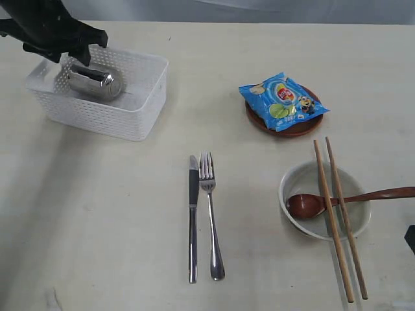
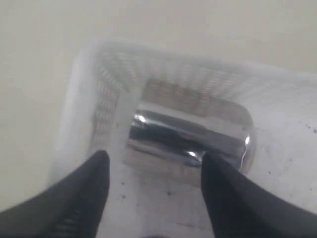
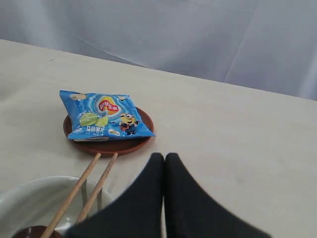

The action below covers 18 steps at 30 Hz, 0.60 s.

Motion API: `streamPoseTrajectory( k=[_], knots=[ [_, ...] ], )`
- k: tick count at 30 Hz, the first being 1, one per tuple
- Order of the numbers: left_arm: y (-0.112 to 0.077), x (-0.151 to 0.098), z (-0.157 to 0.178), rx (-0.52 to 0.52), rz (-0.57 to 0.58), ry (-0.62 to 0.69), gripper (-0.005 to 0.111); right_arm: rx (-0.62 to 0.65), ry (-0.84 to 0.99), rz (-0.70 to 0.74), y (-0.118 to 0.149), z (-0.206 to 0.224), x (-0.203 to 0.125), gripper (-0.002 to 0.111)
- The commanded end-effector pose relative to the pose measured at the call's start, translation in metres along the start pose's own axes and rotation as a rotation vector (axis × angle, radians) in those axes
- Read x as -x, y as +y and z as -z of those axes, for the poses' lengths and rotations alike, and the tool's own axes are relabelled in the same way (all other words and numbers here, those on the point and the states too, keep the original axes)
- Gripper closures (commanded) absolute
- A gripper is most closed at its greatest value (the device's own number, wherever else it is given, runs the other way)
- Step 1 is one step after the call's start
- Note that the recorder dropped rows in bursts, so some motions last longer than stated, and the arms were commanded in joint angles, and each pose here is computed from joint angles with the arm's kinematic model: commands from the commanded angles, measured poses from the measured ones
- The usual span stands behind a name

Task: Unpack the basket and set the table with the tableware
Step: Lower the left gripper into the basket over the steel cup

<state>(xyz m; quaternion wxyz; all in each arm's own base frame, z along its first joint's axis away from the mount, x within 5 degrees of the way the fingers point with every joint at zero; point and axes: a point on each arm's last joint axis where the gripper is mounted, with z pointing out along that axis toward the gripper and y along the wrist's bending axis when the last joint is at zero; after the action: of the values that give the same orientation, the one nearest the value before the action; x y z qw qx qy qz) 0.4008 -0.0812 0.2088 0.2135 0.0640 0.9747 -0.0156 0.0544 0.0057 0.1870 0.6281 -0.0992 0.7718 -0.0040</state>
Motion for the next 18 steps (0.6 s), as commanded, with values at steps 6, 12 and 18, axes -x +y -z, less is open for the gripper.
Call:
streamPoseTrajectory(
  k=[6,12,18],
  knots=[
    [0.001,-0.001,-0.010,-0.012,0.012,-0.104,0.053,-0.006,-0.002,-0.009,0.000,0.000,-0.001,0.108],
    [0.002,-0.009,-0.039,0.004,-0.010,-0.046,0.054,-0.006,-0.002,-0.009,0.000,0.000,-0.001,0.108],
    [0.007,-0.010,-0.042,0.036,0.006,-0.033,0.054,-0.006,-0.002,-0.009,0.000,0.000,-0.001,0.108]
  ],
)
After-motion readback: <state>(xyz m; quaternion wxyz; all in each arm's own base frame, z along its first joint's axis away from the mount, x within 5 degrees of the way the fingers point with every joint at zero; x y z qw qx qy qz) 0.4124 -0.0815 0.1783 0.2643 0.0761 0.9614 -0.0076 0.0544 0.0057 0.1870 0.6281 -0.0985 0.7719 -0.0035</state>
